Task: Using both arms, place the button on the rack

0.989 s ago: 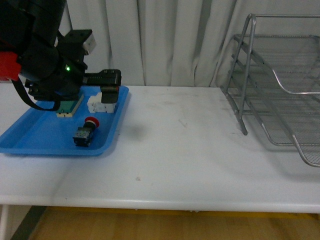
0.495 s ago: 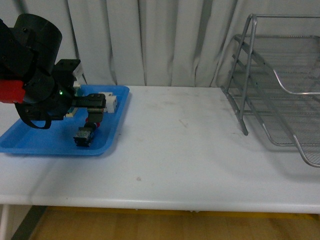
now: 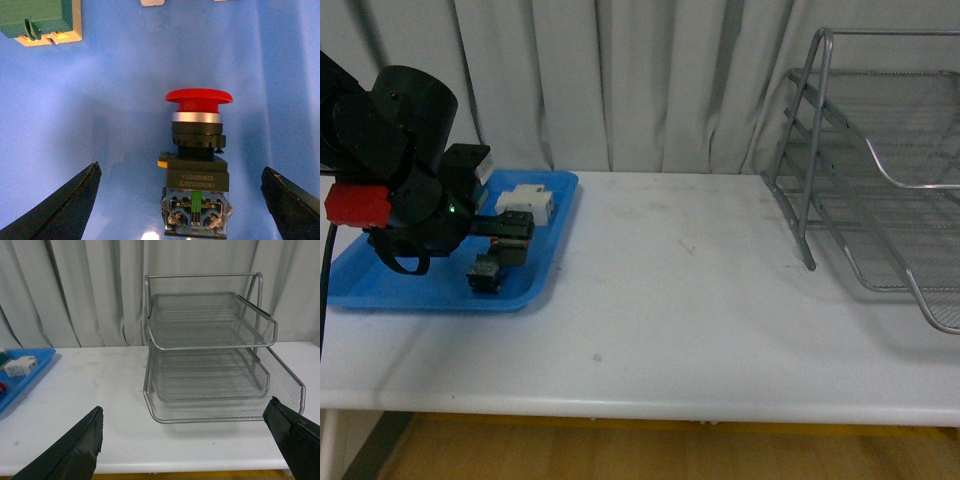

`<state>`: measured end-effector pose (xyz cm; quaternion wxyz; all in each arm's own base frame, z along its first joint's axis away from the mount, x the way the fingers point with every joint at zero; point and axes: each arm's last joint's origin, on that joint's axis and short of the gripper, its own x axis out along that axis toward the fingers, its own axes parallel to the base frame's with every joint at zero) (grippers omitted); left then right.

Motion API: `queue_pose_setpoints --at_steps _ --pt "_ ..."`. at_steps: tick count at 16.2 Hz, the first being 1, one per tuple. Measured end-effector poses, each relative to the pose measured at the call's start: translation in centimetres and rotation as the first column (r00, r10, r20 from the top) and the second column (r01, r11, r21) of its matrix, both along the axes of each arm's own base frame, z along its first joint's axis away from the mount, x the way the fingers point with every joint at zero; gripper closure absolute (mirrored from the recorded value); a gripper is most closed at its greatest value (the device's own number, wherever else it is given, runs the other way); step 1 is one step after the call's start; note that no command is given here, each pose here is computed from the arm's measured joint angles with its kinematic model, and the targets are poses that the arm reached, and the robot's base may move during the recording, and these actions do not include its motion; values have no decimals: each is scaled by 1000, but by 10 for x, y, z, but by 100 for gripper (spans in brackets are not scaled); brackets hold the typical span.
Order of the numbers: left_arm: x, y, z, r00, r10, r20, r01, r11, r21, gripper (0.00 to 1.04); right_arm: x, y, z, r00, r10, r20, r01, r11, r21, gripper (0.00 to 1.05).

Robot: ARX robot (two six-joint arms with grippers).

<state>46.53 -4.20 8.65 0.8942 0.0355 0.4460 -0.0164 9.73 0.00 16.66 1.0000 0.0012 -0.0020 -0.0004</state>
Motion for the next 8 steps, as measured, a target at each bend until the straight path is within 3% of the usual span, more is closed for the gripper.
queue_pose_setpoints --at_steps 6,8 --pt "6 1 -16 1000 -2 -24 2 1000 20 7 0 0 0 1000 0 0 0 1000 0 6" --pt "7 -1 -19 1000 -13 -28 14 1000 26 24 0 0 0 1000 0 0 0 1000 0 6"
